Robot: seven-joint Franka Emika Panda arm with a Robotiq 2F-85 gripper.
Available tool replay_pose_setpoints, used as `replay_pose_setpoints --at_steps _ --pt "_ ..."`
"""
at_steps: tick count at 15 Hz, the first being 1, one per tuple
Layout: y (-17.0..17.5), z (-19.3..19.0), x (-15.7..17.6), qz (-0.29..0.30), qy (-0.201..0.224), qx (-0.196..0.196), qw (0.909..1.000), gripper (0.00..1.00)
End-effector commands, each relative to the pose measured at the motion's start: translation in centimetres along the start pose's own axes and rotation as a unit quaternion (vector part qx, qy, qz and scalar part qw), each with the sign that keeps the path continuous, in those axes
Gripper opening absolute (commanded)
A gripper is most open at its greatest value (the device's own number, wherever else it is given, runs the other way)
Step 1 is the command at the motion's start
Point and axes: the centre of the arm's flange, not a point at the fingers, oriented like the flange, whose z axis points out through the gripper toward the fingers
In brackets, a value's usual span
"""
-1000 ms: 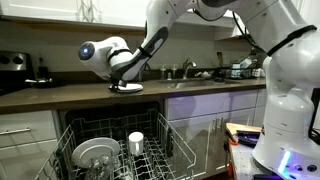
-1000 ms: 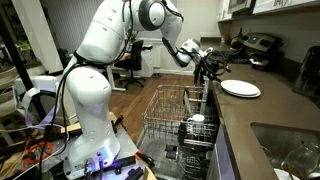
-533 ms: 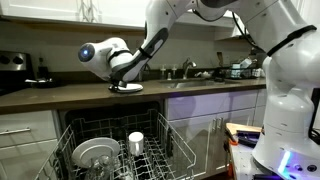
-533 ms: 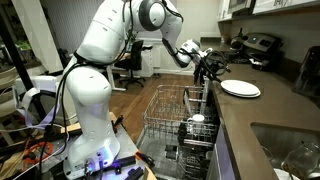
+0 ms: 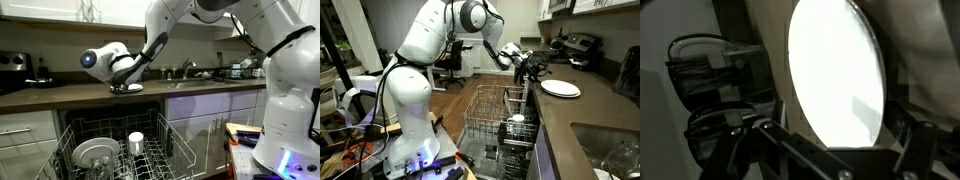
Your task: Take the white plate on the top and put it behind the white cup in the dishwasher
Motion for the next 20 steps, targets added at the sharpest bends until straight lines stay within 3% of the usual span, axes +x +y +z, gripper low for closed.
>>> replay_pose_setpoints --at_steps 1,3,5,6,7,8,9,10,11,14,15,18,19,20 --pt "-0.3 0.66 0.18 -0.001 0.015 -0.012 0.9998 1.0" --pt "-0.37 0.7 0.18 -0.003 0.016 -0.013 0.9998 1.0" --pt "-0.45 0.7 0.21 -0.004 0.018 -0.013 0.9998 0.87" --pt "-0.56 0.68 0.23 -0.004 0.018 -0.011 0.9998 0.67" --pt "-0.71 0.68 0.24 -0.005 0.019 -0.011 0.9997 0.69" --pt "-0.8 0.68 0.26 -0.006 0.019 -0.01 0.9998 0.58" --pt "-0.9 0.68 0.26 -0.007 0.019 -0.01 0.9997 0.63" --pt "-0.99 0.69 0.25 -0.008 0.02 -0.009 0.9997 0.59" --pt "-0.97 0.68 0.26 -0.008 0.02 -0.009 0.9997 0.65" --pt "-0.94 0.62 0.3 -0.008 0.02 -0.009 0.9997 0.66" --pt "-0.92 0.6 0.31 -0.008 0.021 -0.009 0.9997 0.54" --pt "-0.95 0.54 0.34 -0.008 0.022 -0.007 0.9997 0.41" --pt "-0.94 0.52 0.33 -0.008 0.023 -0.006 0.9997 0.32" --pt "-0.94 0.53 0.33 -0.008 0.023 -0.006 0.9997 0.34"
